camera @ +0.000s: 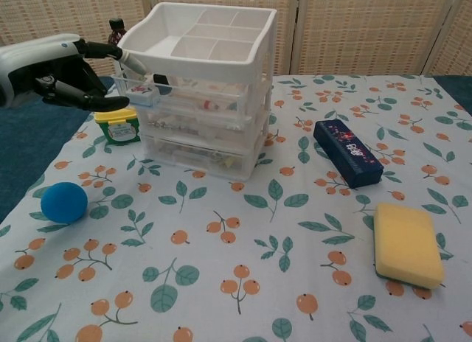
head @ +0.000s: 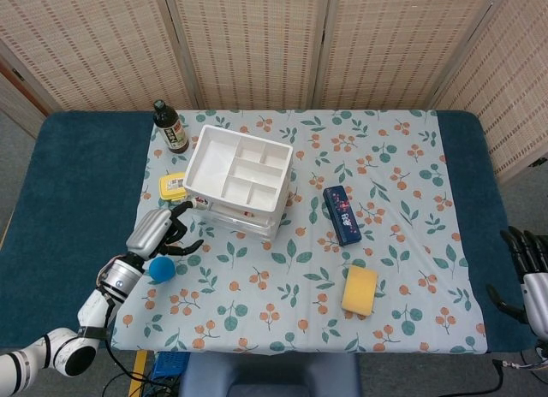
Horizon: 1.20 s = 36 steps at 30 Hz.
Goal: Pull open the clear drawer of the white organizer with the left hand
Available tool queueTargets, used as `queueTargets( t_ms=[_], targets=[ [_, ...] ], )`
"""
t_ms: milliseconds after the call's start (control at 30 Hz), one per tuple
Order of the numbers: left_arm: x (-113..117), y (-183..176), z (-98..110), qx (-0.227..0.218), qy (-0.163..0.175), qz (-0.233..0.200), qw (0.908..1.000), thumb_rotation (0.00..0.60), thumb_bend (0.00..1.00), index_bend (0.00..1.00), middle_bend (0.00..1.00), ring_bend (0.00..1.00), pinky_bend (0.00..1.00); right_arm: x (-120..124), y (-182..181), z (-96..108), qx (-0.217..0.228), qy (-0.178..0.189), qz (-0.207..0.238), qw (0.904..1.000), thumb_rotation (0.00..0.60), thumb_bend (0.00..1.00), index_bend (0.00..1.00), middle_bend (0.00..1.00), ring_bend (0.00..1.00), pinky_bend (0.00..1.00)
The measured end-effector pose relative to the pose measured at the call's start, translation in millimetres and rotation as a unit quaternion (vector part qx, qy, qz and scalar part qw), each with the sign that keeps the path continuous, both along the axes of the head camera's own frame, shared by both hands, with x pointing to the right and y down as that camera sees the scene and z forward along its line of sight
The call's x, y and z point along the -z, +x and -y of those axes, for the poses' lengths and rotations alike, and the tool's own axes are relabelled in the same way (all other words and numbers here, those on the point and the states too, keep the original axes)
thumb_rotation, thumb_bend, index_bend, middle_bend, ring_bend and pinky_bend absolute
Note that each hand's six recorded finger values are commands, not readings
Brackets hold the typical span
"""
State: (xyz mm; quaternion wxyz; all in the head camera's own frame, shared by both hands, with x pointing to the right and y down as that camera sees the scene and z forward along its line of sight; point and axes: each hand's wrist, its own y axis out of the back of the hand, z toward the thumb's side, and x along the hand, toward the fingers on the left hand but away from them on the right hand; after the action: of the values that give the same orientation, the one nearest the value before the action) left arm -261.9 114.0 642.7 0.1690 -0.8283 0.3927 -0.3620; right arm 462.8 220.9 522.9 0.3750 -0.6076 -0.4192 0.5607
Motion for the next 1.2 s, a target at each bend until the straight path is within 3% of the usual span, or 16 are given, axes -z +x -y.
queueTargets(
  t_ms=[667, 867, 1200],
  targets=[
    [-12, 5, 14, -0.03, 0.009, 0.052, 0.9981, 0.6, 0.27, 0.25, 0.97, 1.0, 1.0, -1, 9, -4, -0.014, -0.001, 0.0, 0.9999, 0.6, 0.31, 0.0, 0.04, 0.0, 0.01],
    [-12, 7, 13, -0.06, 0.021, 0.082, 0.9946, 0.6, 0.27, 0.3, 0.97, 1.0, 1.0, -2, 10, -5, -0.016, -0.002, 0.001, 0.9999, 0.6, 0.31, 0.0, 0.04, 0.0, 0.01],
    [-7, 7, 14, -0.063, 0.032, 0.083, 0.9941, 0.6, 0.27, 0.37, 0.97, 1.0, 1.0, -3, 11, -4, -0.017, -0.002, 0.001, 0.9999, 0.6, 0.31, 0.0, 0.04, 0.0, 0.01]
  ],
)
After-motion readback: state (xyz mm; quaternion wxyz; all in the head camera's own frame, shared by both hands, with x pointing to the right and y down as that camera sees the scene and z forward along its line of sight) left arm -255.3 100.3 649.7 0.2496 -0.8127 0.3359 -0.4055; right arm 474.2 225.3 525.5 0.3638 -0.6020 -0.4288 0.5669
